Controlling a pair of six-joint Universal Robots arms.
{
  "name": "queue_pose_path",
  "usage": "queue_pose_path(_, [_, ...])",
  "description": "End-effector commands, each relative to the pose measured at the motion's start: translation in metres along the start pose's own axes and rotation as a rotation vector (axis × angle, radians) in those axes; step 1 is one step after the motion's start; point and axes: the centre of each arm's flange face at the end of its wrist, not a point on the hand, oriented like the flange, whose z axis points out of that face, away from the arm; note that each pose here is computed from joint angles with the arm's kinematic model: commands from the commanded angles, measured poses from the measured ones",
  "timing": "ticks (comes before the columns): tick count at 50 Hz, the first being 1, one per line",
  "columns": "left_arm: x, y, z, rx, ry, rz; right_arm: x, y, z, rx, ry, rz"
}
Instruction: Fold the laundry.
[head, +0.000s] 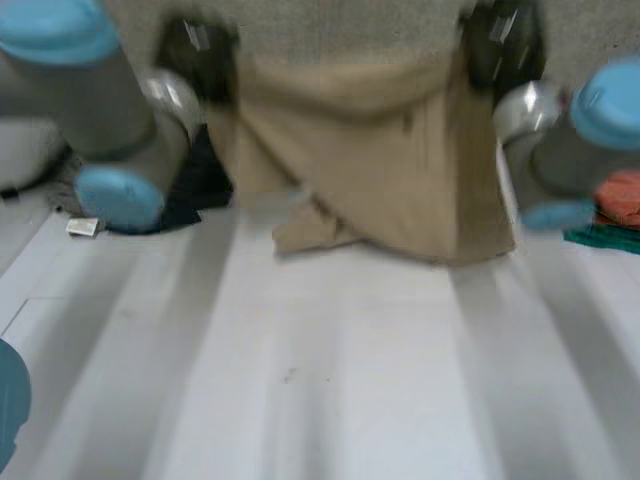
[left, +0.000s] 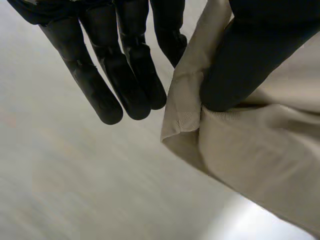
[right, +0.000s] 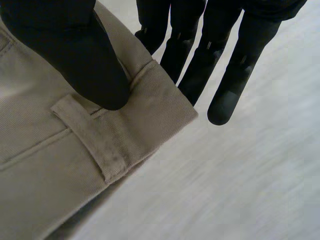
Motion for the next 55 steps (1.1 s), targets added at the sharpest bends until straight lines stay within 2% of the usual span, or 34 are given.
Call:
queue_pose_path(1, [-0.065, -0.104, 0.008, 0.384, -0.243, -0.165, 0.06, -0.097, 0.045, 0.371, 0.183, 0.077])
queue_pose_path(6, [-0.062, -0.095, 0.006, 0.336, -0.218, -0.182, 0.053, -0.101, 0.042, 0.367, 0.123, 0.066])
queue_pose_path(13, [-0.047, -0.015, -0.005, 0.047, -0.17, -0.176, 0.026, -0.057, 0.014, 0.142, -0.005, 0.091])
queue_pose_path(17, [-0.026, 0.03, -0.031, -0.128, -0.095, -0.19, -0.001, -0.017, -0.022, -0.057, -0.137, 0.125])
queue_pose_path(22, [0.01, 0.084, -0.083, -0.356, 0.071, -0.197, -0.042, 0.031, -0.093, -0.331, -0.327, 0.184])
queue_pose_path(29, [0.031, 0.132, -0.144, -0.579, 0.209, -0.129, -0.068, 0.055, -0.16, -0.584, -0.481, 0.189])
queue_pose_path(38, [0.028, 0.13, -0.17, -0.645, 0.276, -0.035, -0.071, 0.036, -0.195, -0.76, -0.605, 0.193])
queue_pose_path(48, [-0.004, 0.108, -0.163, -0.597, 0.189, -0.042, -0.04, 0.011, -0.19, -0.735, -0.518, 0.164])
queue_pose_path(55, [-0.008, 0.104, -0.16, -0.58, 0.187, -0.051, -0.038, 0.003, -0.21, -0.751, -0.514, 0.143])
